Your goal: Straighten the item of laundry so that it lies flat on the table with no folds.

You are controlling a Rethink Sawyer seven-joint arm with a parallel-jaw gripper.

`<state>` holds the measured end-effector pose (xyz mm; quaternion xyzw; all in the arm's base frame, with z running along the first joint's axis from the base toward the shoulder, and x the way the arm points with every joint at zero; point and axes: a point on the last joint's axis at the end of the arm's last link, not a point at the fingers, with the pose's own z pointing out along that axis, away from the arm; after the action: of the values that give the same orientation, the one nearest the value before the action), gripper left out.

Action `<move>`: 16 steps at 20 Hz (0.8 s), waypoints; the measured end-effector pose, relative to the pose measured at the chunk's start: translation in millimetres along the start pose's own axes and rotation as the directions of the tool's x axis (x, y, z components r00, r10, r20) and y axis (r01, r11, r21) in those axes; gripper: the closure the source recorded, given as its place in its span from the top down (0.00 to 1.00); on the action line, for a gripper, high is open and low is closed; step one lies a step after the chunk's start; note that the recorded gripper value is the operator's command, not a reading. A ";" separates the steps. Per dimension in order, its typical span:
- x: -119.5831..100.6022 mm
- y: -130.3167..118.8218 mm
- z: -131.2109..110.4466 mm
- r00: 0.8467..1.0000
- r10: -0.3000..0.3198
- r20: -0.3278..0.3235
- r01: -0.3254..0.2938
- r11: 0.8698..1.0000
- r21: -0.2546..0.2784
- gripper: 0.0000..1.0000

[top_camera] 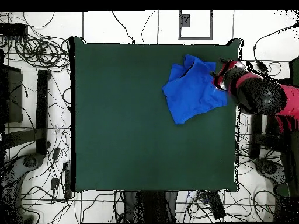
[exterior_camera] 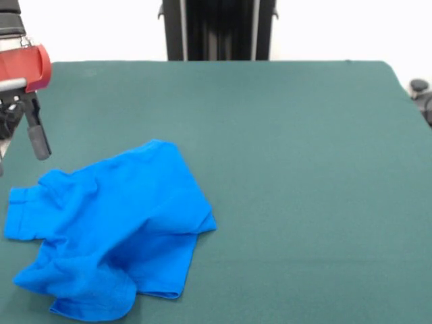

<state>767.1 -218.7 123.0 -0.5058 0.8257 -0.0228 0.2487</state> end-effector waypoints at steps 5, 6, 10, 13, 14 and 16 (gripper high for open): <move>1.9 10.2 -1.5 1.000 -0.018 -0.025 0.019 1.000 0.009 1.00; 2.0 11.0 -1.4 0.999 -0.019 -0.026 0.019 1.000 0.009 1.00; 1.6 20.8 1.5 0.999 -0.022 -0.033 0.022 1.000 0.005 1.00; -0.2 29.5 2.8 0.999 -0.015 -0.033 0.015 1.000 -0.004 1.00; -0.2 30.8 3.2 0.999 -0.013 -0.033 0.013 1.000 -0.006 1.00; -0.8 33.7 4.4 0.999 -0.009 -0.031 0.008 1.000 -0.008 1.00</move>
<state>741.5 -200.7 109.7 -0.5099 0.8274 -0.0283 0.2338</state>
